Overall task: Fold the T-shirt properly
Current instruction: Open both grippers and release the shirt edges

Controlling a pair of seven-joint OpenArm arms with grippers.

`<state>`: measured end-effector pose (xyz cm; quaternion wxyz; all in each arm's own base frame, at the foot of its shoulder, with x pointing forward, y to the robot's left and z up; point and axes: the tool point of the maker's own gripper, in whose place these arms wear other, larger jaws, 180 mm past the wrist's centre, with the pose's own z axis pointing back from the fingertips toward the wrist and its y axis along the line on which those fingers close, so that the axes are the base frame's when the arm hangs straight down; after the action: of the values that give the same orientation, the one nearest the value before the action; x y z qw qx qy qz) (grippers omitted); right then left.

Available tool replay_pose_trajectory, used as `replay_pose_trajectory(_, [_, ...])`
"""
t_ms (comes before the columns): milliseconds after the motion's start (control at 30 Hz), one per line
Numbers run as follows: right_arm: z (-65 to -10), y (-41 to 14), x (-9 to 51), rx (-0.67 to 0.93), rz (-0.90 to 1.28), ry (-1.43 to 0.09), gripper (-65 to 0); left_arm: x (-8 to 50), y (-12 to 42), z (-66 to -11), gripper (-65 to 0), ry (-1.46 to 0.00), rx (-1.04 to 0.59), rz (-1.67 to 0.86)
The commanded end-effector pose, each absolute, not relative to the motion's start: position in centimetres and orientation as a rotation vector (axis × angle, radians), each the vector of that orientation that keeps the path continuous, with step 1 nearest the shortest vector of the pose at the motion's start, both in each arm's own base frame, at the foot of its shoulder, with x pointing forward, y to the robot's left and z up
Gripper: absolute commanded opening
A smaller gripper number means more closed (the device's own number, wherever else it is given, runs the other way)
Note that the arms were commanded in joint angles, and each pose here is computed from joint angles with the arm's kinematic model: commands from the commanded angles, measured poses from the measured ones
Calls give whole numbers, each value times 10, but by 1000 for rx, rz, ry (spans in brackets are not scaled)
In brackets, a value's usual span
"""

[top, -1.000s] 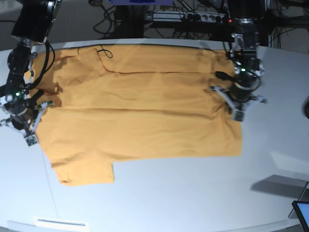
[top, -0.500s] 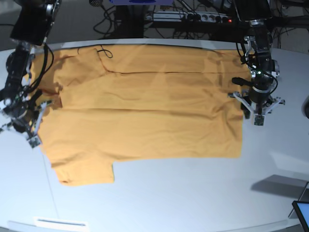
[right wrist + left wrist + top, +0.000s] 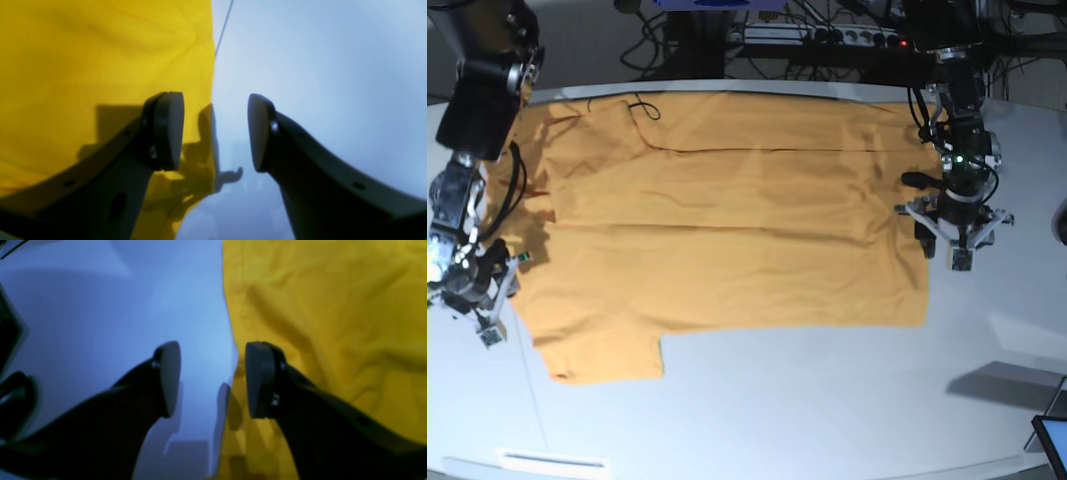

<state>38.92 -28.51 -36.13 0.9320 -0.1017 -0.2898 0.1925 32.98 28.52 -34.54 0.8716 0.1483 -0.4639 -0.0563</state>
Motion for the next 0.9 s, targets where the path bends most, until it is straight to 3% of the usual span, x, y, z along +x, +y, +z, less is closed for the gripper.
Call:
replay_pose_trajectory(0, [-343, -294, 403, -230, 381, -638, -351, 338, 290, -329, -338, -1023, 332, -124])
replay_pose_trajectory(867, [-351, -285, 445, -93, 340, -675, -353, 344, 292, -322, -338, -1038, 339, -120])
